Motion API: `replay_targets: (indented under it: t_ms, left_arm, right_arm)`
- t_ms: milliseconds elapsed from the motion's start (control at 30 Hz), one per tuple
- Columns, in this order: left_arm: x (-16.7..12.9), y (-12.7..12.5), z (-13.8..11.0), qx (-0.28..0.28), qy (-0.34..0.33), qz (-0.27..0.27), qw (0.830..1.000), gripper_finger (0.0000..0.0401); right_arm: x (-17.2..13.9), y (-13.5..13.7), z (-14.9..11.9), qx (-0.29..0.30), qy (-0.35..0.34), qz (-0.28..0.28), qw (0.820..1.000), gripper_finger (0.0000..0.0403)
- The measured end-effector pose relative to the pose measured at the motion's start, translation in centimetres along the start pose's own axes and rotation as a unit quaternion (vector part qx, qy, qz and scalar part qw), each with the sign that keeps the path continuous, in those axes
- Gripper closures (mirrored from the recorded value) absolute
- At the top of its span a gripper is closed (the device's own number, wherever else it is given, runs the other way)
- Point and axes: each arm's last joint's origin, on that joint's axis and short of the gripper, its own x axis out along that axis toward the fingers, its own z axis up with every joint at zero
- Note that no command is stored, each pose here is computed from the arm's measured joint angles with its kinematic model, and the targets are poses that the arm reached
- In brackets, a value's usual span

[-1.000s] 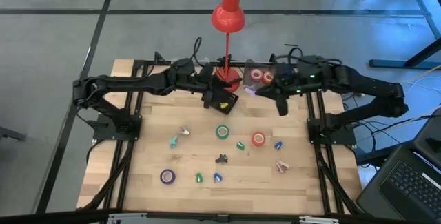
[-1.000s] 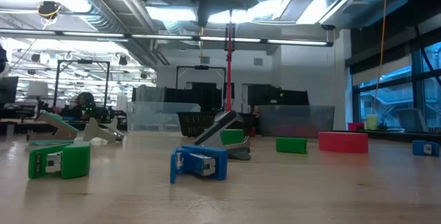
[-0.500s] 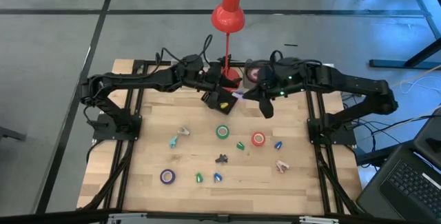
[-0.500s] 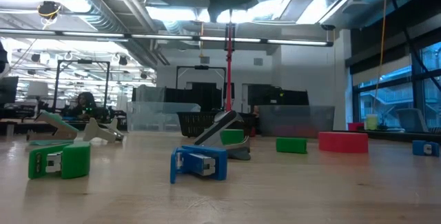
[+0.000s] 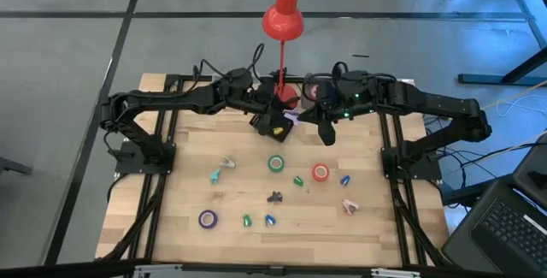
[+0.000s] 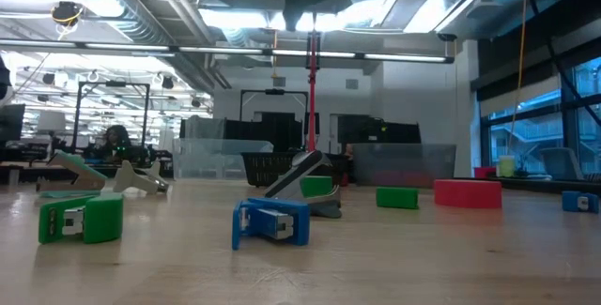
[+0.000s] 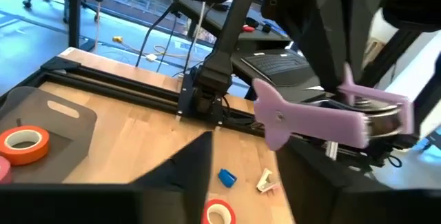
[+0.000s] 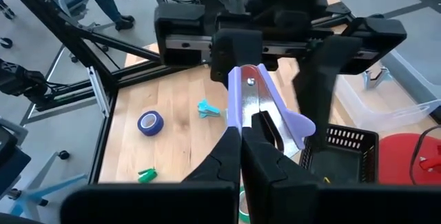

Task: Pick and place Stapler, Stapler remover, tape
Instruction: Put the purple staple remover into the transparent bin

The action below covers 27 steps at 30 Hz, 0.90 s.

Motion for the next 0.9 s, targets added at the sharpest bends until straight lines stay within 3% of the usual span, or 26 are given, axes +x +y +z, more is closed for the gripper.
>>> replay_targets:
  t_ms: [233, 633, 733, 900]
  left_arm:
    - [0.0, -0.2, 0.1, 0.015, 0.0, -0.023, 1.0, 0.0388]
    - [0.0, -0.2, 0.1, 0.016, 0.001, -0.024, 1.0, 0.0398]
    - [0.0, -0.2, 0.1, 0.019, 0.001, -0.025, 1.0, 0.0399]
    - [-0.1, 0.0, 0.1, 0.019, 0.001, -0.027, 0.999, 0.0399]
  right_arm:
    - [0.0, 0.0, 0.0, 0.003, -0.001, -0.002, 1.0, 0.0403]
    - [0.0, 0.0, 0.0, 0.015, -0.002, -0.003, 1.0, 0.0391]
    - [-0.4, 0.1, 0.0, 0.014, -0.003, 0.002, 1.0, 0.0357]
    - [-1.8, 0.2, 0.1, 0.008, -0.012, 0.004, 1.0, 0.0269]
